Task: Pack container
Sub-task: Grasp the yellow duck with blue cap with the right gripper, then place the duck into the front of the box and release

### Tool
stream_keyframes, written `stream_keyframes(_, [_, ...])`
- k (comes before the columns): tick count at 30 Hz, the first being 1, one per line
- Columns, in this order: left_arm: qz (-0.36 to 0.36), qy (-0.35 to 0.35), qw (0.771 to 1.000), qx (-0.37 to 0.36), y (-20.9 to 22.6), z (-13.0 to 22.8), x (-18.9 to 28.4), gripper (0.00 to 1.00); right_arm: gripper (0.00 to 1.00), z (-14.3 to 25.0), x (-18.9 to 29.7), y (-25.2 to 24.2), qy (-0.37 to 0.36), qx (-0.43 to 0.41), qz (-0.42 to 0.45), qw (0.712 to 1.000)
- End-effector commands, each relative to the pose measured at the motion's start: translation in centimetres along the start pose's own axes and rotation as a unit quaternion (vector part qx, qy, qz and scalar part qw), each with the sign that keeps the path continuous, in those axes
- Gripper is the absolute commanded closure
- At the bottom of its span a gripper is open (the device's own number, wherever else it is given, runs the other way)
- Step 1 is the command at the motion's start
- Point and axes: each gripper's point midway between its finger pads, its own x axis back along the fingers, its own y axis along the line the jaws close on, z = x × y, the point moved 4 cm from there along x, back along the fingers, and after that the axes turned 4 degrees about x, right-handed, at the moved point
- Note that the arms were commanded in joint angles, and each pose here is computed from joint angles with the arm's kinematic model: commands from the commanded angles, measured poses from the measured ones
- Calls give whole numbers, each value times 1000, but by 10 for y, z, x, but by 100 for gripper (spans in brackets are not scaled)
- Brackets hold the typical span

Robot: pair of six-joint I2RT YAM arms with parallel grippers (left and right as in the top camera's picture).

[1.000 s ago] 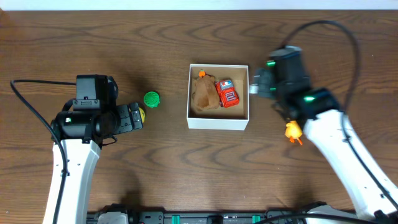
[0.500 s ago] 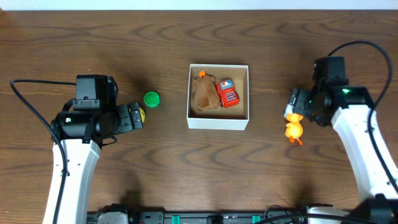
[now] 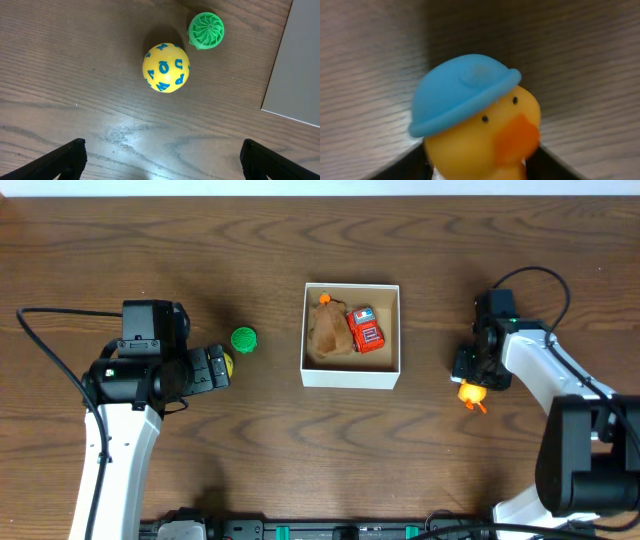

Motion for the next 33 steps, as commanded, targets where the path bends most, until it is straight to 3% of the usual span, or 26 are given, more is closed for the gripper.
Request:
stream_keyframes(1, [-6,-10,1000,3,2,-6,4,2,78,1,-5,-1,6,0,3,1000])
stream_keyframes(4, [-6,-10,1000,3,2,-6,4,2,82,-3,6,1,-9,4,5,1000])
stream_keyframes(9, [-6,-10,1000,3,2,-6,4,2,98,-11,63,26,-73,61,-14,995])
stream_keyframes(14, [-6,-10,1000,3,2,-6,4,2,99,-5,138,78,-173,152,-66,971])
stream_keyframes(18, [-6,-10,1000,3,2,-6,4,2,99,14,182,131,-257,290,-105,916])
stream_keyframes(24, [-6,-10,1000,3,2,-6,4,2,99,24,192,180,-317,467,-103,819])
stream_keyframes(29, [-6,-10,1000,3,2,-6,4,2,99,31,162,213,-299,638,-118,699])
stream_keyframes(31, [-6,-10,1000,3,2,-6,4,2,99,29,143,221,-284,667,-117,679])
stream_keyframes(33, [-6,-10,1000,3,2,-6,4,2,98,24,123,223,-264,673,-114,682])
